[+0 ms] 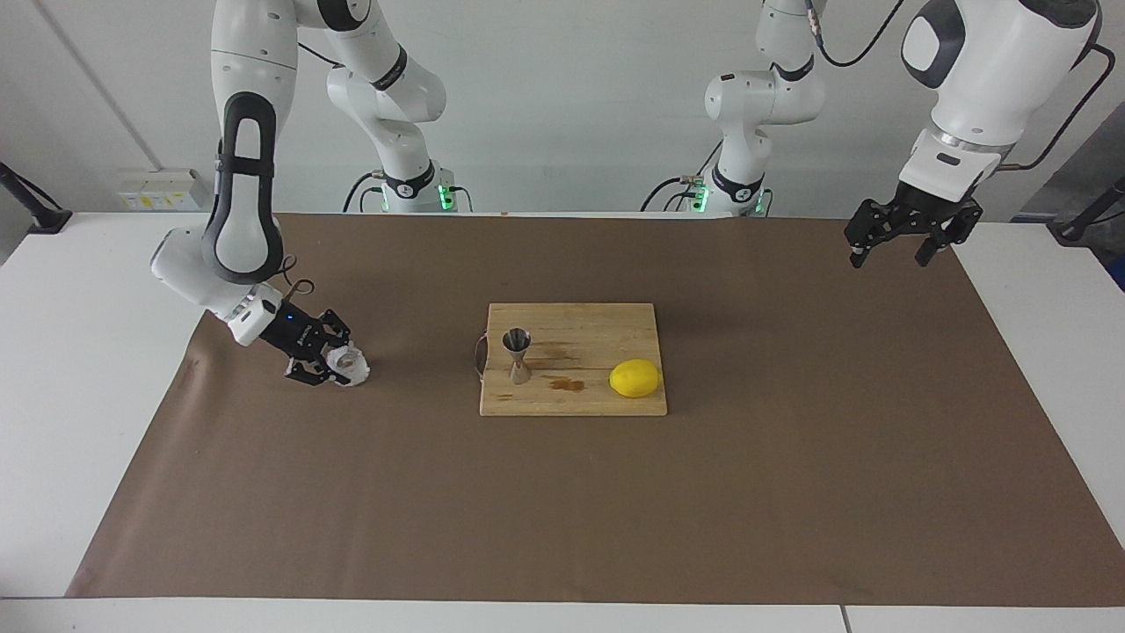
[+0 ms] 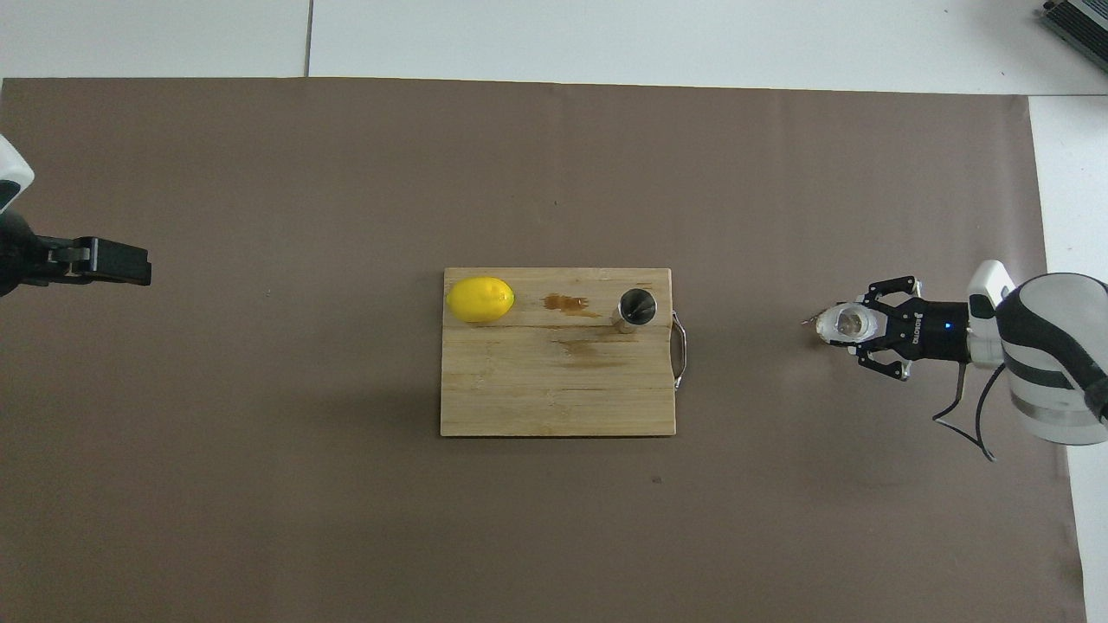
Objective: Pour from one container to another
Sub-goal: 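Grasp the white cup with the right gripper while the left gripper rests, then lift the white cup with the right gripper over the metal cup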
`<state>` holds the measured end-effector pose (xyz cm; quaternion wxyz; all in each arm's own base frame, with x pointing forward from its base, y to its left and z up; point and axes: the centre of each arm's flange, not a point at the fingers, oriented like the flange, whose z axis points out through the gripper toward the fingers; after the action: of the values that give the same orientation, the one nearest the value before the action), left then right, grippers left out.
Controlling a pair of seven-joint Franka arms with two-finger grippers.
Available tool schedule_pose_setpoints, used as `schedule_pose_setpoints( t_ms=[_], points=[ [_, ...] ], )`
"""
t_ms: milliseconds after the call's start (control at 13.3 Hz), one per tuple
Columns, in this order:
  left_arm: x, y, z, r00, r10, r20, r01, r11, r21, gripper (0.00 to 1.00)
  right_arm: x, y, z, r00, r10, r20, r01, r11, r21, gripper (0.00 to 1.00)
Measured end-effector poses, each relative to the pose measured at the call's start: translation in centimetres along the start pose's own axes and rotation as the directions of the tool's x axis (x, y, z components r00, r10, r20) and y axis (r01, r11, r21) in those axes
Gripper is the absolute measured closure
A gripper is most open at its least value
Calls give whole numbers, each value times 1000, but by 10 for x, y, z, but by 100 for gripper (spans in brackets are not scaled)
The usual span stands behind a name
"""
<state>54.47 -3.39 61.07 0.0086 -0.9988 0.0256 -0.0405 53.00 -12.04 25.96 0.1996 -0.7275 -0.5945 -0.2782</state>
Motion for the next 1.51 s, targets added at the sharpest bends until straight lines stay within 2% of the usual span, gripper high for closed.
schedule_pose_setpoints(
  t_ms=[377,678,1055,1508],
  points=[
    [-7,7,-9,1000,12,4,-12,1000,0,0,5,3,1,1000,-11,-2,11,1000,1,48],
    [-15,8,-12,999,14,37,-14,1000,1,0,35,15,0,999,-53,-5,53,999,-10,48],
    [-17,13,-14,999,23,35,-23,1000,0,0,94,24,-5,1000,-21,-1,21,1000,-15,48],
    [-17,16,-14,999,29,36,-29,1000,0,0,199,32,-6,994,30,104,-31,999,8,48]
  ],
)
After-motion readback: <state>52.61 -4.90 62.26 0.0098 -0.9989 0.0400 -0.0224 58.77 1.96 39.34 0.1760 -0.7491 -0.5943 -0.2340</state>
